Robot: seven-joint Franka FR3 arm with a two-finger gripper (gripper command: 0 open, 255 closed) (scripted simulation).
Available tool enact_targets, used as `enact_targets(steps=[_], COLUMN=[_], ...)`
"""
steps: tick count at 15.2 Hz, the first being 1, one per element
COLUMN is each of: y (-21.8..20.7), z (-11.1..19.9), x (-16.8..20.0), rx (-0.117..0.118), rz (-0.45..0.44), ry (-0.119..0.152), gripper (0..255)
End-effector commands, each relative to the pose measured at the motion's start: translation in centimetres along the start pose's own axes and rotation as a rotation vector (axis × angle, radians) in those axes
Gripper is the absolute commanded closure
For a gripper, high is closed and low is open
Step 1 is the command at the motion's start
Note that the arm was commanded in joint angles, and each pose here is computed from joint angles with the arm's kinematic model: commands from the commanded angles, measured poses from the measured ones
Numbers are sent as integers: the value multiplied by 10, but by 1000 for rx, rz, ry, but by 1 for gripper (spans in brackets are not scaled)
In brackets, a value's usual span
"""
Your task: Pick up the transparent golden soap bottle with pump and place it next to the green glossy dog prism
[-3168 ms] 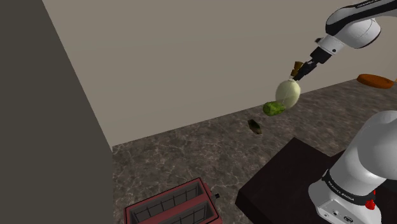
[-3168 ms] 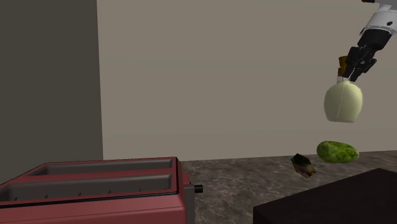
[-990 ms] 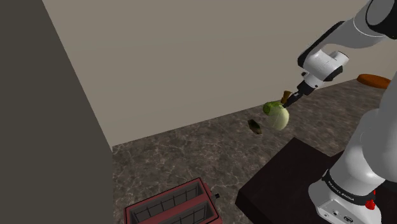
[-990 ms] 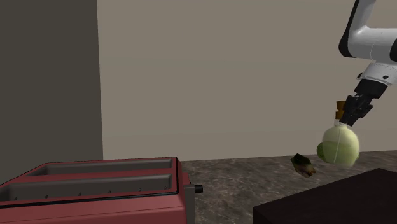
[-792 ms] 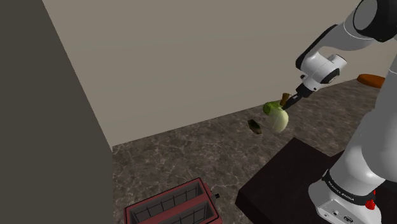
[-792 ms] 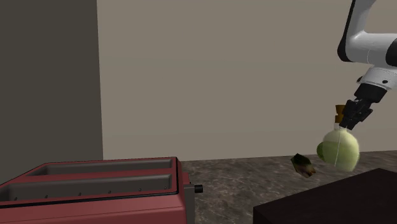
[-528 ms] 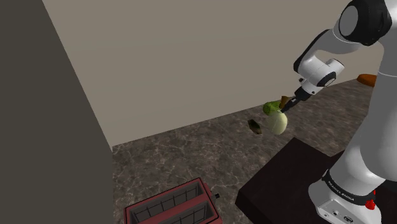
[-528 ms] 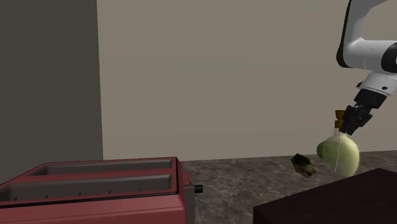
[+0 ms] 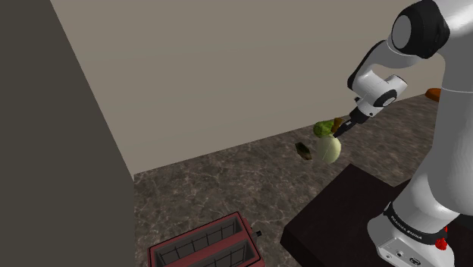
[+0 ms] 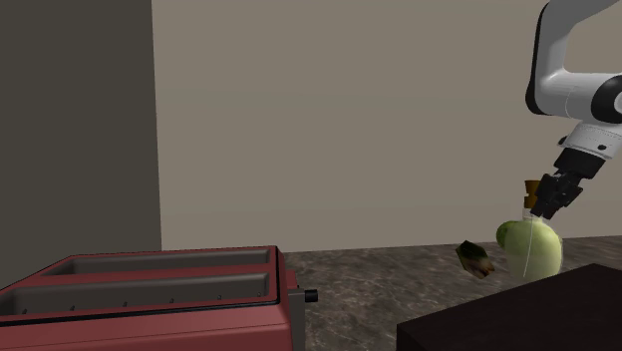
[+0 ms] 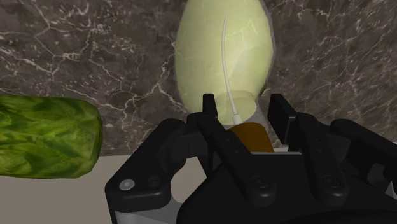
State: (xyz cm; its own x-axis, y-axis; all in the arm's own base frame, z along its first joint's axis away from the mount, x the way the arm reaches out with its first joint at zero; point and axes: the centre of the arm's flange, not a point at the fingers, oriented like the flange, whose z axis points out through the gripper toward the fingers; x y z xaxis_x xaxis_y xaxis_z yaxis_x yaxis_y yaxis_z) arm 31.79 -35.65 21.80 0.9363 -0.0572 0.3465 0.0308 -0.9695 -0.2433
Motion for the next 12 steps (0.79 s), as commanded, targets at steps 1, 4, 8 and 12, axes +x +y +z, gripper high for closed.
enact_targets(steps=[1,4,8,12], y=[0,0,0,0], z=[0,0,0,-40], x=[0,0,0,0], rx=[0,0,0,0], rz=[0,0,0,0], ry=[0,0,0,1], gripper=[255,0,0,0])
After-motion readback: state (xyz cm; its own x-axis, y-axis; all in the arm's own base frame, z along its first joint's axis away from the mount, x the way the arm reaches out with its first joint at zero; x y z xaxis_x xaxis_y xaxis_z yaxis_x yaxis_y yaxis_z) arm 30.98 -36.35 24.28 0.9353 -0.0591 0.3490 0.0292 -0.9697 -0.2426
